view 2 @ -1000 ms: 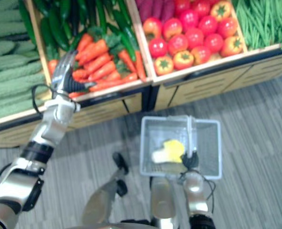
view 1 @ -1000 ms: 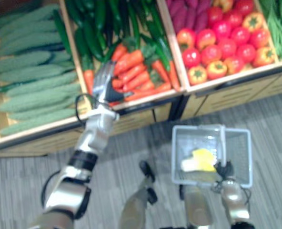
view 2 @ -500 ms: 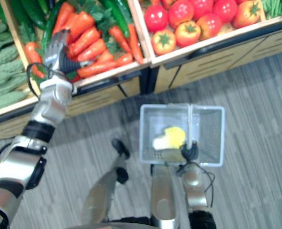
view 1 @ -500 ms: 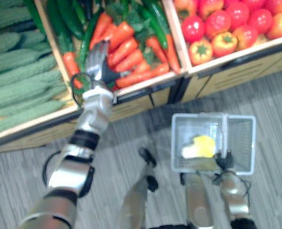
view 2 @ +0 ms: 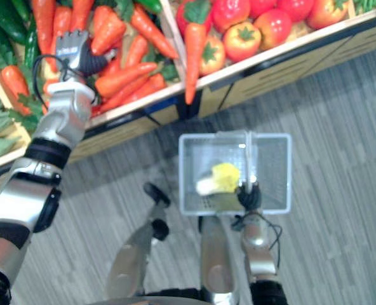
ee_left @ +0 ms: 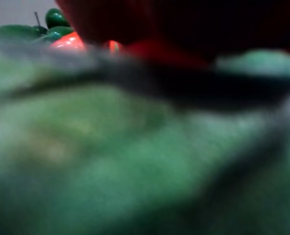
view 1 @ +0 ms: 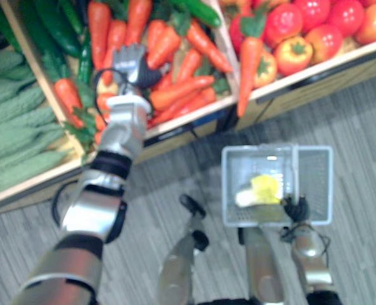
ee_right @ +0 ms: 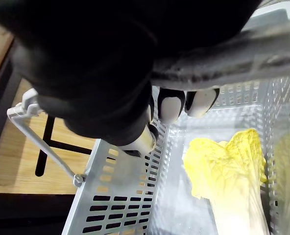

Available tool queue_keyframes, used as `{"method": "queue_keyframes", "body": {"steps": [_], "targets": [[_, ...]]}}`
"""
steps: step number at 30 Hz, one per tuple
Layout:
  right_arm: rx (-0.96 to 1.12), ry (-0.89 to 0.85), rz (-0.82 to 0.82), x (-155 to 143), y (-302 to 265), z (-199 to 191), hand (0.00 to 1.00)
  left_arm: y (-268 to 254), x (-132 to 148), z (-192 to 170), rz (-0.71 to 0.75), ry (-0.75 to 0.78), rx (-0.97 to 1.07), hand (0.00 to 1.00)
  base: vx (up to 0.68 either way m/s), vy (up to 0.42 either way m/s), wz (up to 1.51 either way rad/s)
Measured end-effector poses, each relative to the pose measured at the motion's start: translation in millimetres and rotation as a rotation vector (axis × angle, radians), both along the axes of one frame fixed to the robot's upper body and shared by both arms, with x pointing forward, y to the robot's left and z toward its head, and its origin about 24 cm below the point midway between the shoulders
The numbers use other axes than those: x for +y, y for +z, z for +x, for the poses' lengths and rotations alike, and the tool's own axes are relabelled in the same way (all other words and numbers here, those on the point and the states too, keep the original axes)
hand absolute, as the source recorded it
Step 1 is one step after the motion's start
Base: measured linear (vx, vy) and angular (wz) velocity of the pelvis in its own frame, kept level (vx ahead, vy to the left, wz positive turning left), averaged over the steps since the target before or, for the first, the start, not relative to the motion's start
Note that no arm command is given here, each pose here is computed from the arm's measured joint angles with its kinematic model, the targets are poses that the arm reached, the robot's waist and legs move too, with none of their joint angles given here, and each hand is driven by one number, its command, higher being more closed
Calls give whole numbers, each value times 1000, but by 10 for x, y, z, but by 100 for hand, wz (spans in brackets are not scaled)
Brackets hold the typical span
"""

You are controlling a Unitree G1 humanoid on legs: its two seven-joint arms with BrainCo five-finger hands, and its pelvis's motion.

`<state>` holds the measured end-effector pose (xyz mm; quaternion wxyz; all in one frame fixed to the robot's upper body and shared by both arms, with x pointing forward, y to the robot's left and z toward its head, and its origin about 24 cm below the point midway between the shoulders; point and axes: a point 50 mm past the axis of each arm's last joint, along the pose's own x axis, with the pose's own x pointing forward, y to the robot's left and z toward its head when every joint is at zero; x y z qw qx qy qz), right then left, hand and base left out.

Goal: Pick vegetable in the basket

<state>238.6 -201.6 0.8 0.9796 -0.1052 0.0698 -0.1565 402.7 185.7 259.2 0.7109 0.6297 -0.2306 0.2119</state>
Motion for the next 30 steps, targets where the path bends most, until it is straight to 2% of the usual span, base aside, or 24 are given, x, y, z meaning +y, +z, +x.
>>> {"method": "queue_keyframes", "body": {"steps": [9,14,17,23,26,30], "targets": [[-67,16,20,33,98,12,100,-54,24,19,78,29,43,100,107,-69,4],[-44,39,33,88,39,-32,100,9,336,-22,126,156,43,100,118,-107,14],[-8,43,36,77,-41,-94,100,73,420,-59,129,184,18,100,115,-116,19],[52,44,42,81,-177,-124,100,236,412,-174,130,167,-96,100,87,-98,18],[107,37,47,71,-297,-169,100,139,349,-270,152,123,-127,100,92,-108,21],[186,23,54,44,-462,-246,100,-168,377,-327,163,111,-66,100,95,-108,16]]}}
